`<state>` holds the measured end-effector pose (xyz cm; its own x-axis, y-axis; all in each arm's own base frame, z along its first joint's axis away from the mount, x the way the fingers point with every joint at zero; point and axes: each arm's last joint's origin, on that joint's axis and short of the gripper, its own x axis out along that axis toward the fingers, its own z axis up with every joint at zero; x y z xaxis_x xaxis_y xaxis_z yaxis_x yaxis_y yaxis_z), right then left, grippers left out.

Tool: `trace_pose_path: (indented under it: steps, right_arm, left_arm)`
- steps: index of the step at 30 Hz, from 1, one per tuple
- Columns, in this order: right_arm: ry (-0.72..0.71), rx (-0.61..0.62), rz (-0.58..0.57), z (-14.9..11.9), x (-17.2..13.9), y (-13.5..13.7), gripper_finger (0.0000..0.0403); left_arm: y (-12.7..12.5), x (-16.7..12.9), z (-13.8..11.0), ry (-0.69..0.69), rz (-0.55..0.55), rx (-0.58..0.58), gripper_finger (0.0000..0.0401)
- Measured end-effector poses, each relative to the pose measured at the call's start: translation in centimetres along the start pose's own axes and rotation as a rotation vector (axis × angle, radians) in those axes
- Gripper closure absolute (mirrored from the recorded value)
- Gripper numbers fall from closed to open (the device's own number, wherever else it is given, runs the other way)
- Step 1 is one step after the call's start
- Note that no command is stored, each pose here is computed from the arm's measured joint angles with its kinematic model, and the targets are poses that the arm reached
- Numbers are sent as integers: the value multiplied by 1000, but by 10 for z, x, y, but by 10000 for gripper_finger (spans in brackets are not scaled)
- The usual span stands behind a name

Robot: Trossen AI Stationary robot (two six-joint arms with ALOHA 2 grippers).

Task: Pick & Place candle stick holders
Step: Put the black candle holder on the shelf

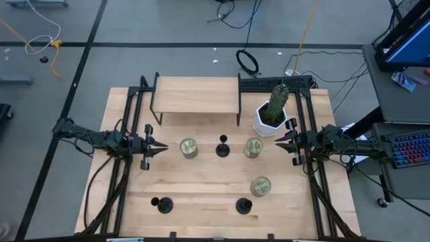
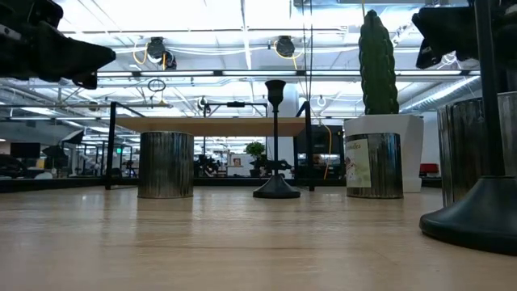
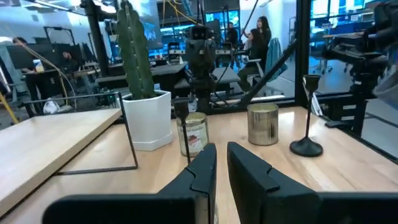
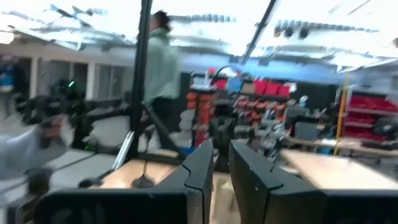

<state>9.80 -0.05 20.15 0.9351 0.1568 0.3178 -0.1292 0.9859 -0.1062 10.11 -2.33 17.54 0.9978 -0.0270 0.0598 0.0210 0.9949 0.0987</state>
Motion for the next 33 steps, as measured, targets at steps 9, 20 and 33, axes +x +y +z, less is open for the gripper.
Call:
trace_pose_path:
  steps: [9, 20, 33]
  right_arm:
    - [-41, -6, -14, -3, 22, -5, 259]
    - [198, 112, -13, -36, 80, -17, 237]
    - [389, 143, -77, -74, 102, -25, 204]
  left_arm:
    - [6, -1, 2, -9, 187, -98, 354]
    - [7, -1, 10, -84, 206, -57, 354]
    - [4, 0, 4, -33, 130, -61, 263]
